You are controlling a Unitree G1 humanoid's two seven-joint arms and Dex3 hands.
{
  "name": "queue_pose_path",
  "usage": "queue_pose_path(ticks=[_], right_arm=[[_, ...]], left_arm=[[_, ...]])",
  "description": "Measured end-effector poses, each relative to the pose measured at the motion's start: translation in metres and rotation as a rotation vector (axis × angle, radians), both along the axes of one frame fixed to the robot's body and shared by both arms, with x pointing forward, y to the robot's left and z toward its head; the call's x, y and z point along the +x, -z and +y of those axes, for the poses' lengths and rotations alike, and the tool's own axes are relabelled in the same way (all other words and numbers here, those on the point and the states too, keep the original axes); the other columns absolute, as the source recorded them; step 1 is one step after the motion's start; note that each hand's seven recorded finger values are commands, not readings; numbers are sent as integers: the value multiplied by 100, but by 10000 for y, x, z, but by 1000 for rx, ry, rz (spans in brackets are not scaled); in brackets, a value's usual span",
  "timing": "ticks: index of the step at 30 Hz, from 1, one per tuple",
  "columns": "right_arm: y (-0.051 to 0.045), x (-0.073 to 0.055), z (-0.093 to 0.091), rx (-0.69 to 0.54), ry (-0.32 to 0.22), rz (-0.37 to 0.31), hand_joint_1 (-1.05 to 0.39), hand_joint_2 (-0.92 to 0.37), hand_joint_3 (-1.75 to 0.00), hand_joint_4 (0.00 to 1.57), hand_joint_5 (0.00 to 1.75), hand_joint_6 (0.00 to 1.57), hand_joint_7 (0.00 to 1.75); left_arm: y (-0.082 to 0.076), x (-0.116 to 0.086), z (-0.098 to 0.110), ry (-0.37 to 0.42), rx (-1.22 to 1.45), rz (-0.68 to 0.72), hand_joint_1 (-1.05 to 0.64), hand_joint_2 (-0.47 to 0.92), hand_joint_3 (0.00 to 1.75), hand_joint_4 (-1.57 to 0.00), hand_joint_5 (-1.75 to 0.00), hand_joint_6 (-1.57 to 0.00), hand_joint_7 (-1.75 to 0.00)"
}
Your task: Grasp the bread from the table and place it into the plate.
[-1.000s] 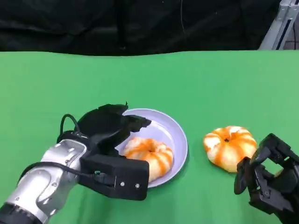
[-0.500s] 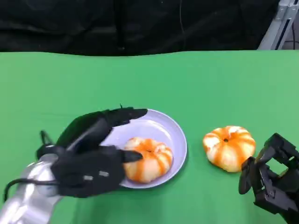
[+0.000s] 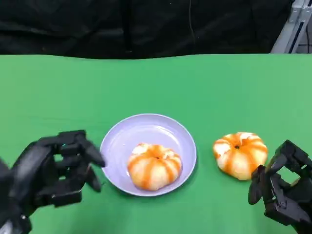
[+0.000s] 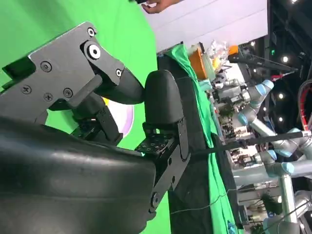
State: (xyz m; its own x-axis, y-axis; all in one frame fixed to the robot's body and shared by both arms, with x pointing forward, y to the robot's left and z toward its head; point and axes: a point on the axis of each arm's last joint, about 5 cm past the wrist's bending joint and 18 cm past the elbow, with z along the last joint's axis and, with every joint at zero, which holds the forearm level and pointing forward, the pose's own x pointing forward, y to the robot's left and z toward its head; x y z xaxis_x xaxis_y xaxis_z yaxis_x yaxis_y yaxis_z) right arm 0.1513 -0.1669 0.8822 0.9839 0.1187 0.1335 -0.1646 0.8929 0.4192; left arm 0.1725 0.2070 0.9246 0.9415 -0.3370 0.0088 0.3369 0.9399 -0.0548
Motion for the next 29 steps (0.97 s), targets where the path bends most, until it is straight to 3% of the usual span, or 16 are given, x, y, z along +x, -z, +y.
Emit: queue_pose_path(ticks=[5,11,29], right_arm=[[1,0,-2,-2,-5,6,-16,-43,-130,90,175,67,169],[-1,7,-9,-1,-17,5,-17,-44,-127,91,175,69,164],[7,-5,6,-8,-22,5,-16,-46,-128,91,175,68,168]], left_arm=[[111,-153,159,13,-61,54,10,62,134,-95,-175,-77,-175],[282,-195,243,22,-61,58,13,58,138,-95,-175,-79,-175],[315,-178,260,33,-50,45,13,59,133,-92,-175,-77,-175]])
